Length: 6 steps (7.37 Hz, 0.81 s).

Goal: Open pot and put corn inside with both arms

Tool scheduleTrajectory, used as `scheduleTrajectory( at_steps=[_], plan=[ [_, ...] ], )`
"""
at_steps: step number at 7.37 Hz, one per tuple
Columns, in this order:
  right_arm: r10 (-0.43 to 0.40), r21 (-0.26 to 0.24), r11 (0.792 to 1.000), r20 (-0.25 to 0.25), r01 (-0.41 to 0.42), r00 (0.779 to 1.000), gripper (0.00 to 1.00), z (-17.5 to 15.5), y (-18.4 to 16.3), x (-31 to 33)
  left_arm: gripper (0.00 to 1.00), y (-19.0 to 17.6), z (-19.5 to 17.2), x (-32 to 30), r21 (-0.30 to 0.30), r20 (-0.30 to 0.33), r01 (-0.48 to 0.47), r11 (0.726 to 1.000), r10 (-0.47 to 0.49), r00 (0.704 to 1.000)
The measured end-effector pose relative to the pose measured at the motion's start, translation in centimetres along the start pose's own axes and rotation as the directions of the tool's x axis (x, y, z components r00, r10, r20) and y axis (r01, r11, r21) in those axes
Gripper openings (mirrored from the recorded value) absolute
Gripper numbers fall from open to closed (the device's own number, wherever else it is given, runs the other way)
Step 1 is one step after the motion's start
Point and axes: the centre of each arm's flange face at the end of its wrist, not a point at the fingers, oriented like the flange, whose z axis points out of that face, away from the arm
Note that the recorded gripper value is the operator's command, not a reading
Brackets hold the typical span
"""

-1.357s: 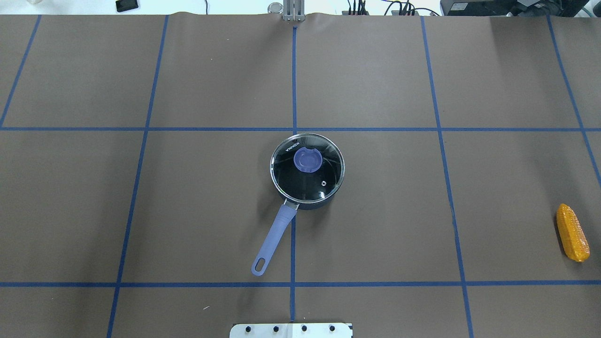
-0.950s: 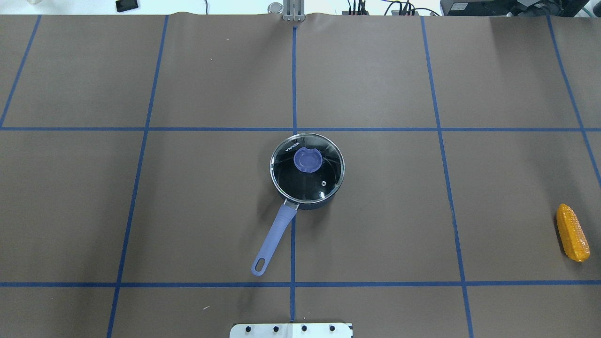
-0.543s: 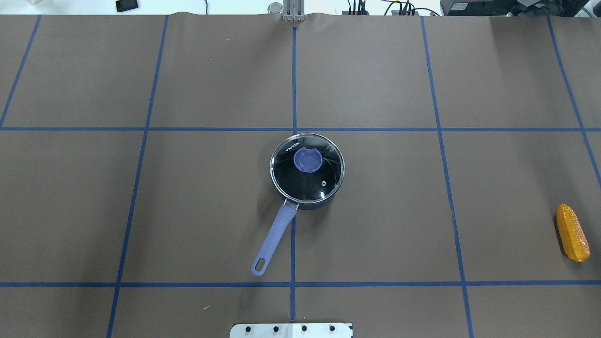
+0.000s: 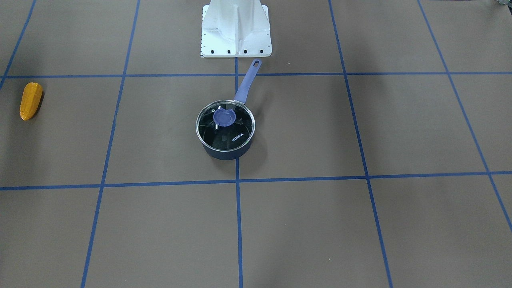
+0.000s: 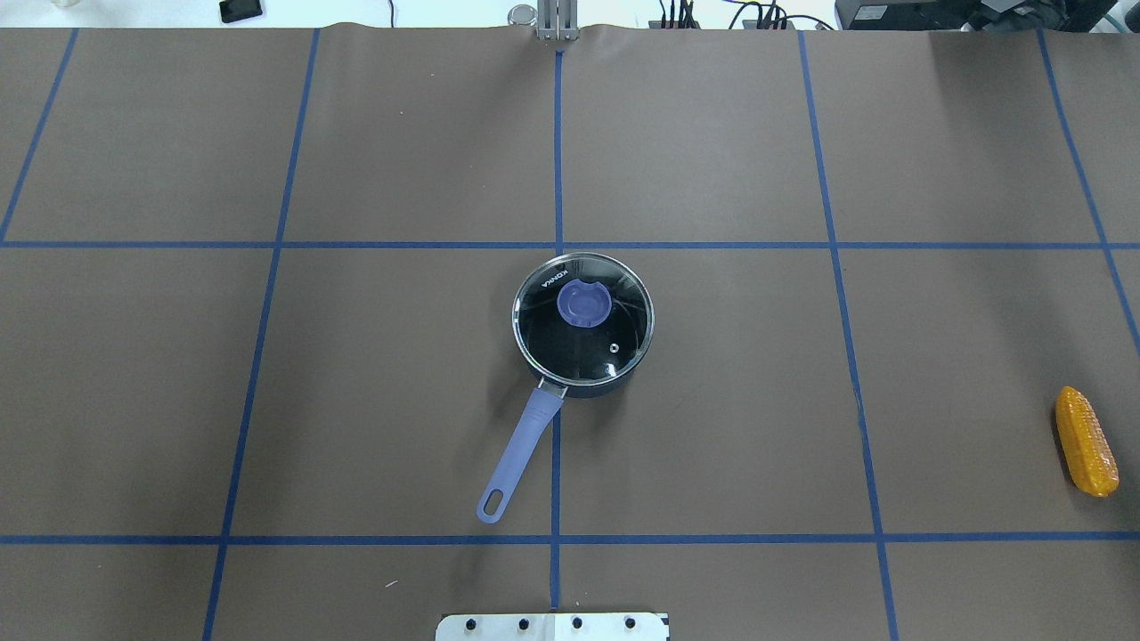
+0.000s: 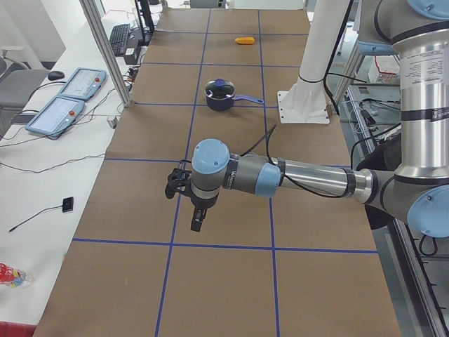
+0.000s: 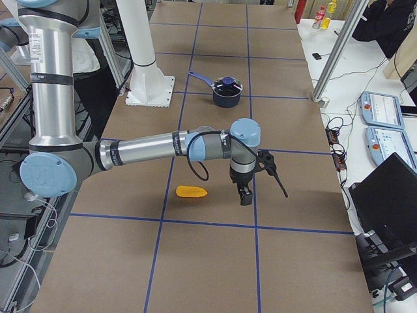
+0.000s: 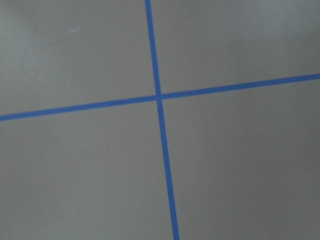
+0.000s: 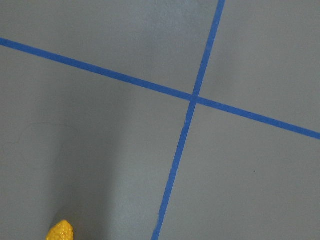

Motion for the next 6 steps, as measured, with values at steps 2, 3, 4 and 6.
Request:
scheduleTrajectory(
  at_steps=[2, 3, 4, 6],
  plan=[
    [-0.027, 0.045, 0.999, -0.009, 0.027, 1.000, 1.00, -2.0, -2.6, -1.1, 0.99, -1.6, -1.1, 1.2, 0.090, -0.008, -0.091, 0.992, 0.092, 0.996],
    [-0.028, 0.052, 0.998, -0.010, 0.029, 1.000, 1.00, -2.4, -3.0, -1.3, 0.99, -2.0, -1.3, 1.8, 0.108, -0.043, -0.109, 0.988, 0.114, 0.992],
    [-0.031, 0.060, 0.998, -0.010, 0.032, 0.999, 1.00, -2.6, -3.3, -1.4, 0.99, -2.7, -1.7, 2.5, 0.130, -0.083, -0.130, 0.983, 0.142, 0.986],
    [-0.022, 0.097, 0.995, -0.017, 0.024, 1.000, 1.00, -2.8, -3.6, -1.6, 0.99, -4.9, -2.1, 5.2, 0.175, -0.112, -0.184, 0.967, 0.205, 0.972]
  ],
)
